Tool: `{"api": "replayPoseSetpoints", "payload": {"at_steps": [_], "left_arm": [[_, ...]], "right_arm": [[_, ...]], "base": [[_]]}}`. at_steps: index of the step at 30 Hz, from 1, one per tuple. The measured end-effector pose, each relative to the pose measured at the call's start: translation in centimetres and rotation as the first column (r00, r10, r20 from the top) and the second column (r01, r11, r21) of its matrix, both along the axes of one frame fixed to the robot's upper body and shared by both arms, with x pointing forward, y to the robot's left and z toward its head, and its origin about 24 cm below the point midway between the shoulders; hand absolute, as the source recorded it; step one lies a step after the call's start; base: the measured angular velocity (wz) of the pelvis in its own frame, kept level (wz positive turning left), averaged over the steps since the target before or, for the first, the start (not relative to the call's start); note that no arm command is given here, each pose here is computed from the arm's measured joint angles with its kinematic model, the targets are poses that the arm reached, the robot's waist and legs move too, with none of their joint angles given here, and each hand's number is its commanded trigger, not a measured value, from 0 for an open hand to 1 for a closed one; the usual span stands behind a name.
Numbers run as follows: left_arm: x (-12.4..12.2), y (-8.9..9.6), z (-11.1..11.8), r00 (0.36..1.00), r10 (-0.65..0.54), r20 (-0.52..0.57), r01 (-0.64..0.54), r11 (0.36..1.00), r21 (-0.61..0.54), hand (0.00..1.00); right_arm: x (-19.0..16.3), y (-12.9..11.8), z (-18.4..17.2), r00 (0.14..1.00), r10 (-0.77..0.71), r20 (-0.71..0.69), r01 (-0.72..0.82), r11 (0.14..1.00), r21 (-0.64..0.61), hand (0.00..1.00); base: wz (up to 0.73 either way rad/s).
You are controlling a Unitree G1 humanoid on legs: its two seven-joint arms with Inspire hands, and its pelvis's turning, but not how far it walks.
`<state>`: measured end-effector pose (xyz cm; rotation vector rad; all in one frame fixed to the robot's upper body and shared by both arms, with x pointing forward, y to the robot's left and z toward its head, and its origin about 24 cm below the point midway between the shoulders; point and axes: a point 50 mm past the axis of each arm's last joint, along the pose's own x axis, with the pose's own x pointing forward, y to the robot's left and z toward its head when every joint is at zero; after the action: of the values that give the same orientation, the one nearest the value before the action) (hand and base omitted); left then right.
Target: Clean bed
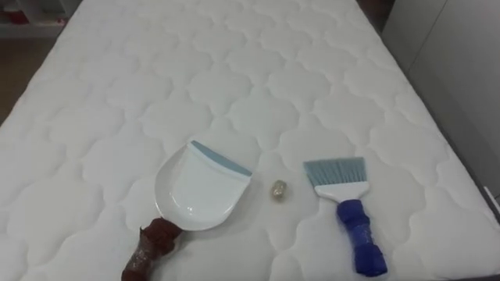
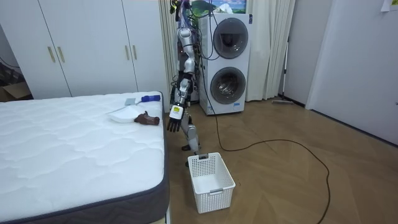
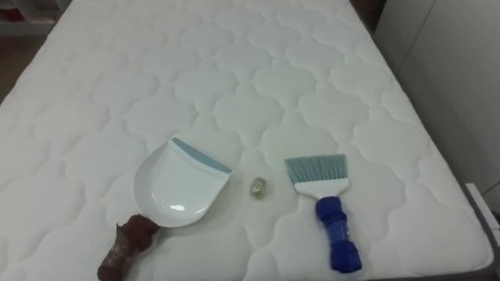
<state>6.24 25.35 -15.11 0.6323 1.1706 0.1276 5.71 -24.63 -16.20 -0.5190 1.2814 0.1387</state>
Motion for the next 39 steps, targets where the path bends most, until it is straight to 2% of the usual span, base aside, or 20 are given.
{"api": "replayPoseSetpoints", "payload": {"at_steps": [2, 4, 6, 7, 14, 17, 25, 30, 33, 39], "left_arm": [[0.3, 0.3, 0.3, 1.0, 0.006, 0.026, -0.007, 1.0, 0.028, 0.0], [1.4, 0.4, 0.8, 0.995, -0.005, 0.096, 0.0, 0.999, 0.052, 0.0], [3.2, 0.3, 1.8, 0.974, -0.029, 0.224, 0.011, 0.997, 0.08, 0.0], [3.7, 0.3, 2.0, 0.967, -0.036, 0.253, 0.015, 0.996, 0.085, 0.0], [7.6, -1.4, 4.2, 0.873, -0.135, 0.468, 0.09, 0.989, 0.117, 0.0], [8.5, -1.9, 4.4, 0.859, -0.157, 0.487, 0.115, 0.987, 0.115, 0.0], [8.8, -2.4, 4.5, 0.851, -0.182, 0.492, 0.146, 0.983, 0.112, 0.0], [9.8, -3.0, 5.3, 0.819, -0.207, 0.535, 0.172, 0.978, 0.116, 0.0], [10.6, -3.1, 5.6, 0.806, -0.197, 0.558, 0.167, 0.98, 0.104, 0.0], [10.8, -3.1, 5.6, 0.809, -0.191, 0.555, 0.165, 0.982, 0.096, 0.0]], "right_arm": [[0.1, 0.0, 0.0, 1.0, 0.002, 0.009, -0.002, 1.0, -0.001, 0.0], [0.2, 0.0, 0.0, 1.0, -0.006, 0.014, 0.006, 1.0, 0.004, 0.0], [0.4, 0.0, 0.1, 0.999, -0.017, 0.035, 0.016, 1.0, 0.013, 0.0], [0.4, 0.0, 0.1, 0.999, -0.017, 0.039, 0.017, 1.0, 0.016, 0.0], [0.5, 0.1, 0.2, 0.998, -0.021, 0.055, 0.019, 0.999, 0.035, 0.0], [0.7, 0.1, 0.2, 0.998, -0.022, 0.06, 0.02, 0.999, 0.036, 0.0], [0.8, 0.2, 0.2, 0.993, -0.093, 0.079, 0.088, 0.994, 0.066, 0.0], [0.9, 0.2, 0.3, 0.991, -0.106, 0.082, 0.099, 0.991, 0.084, 0.0], [1.0, 0.2, 0.3, 0.991, -0.107, 0.081, 0.099, 0.991, 0.09, 0.0], [0.9, 0.1, 0.3, 0.989, -0.123, 0.081, 0.115, 0.989, 0.093, 0.0]], "base": [[0.08], [0.12], [0.03], [0.0], [0.0], [0.0], [0.0], [0.0], [0.0], [0.0]]}}
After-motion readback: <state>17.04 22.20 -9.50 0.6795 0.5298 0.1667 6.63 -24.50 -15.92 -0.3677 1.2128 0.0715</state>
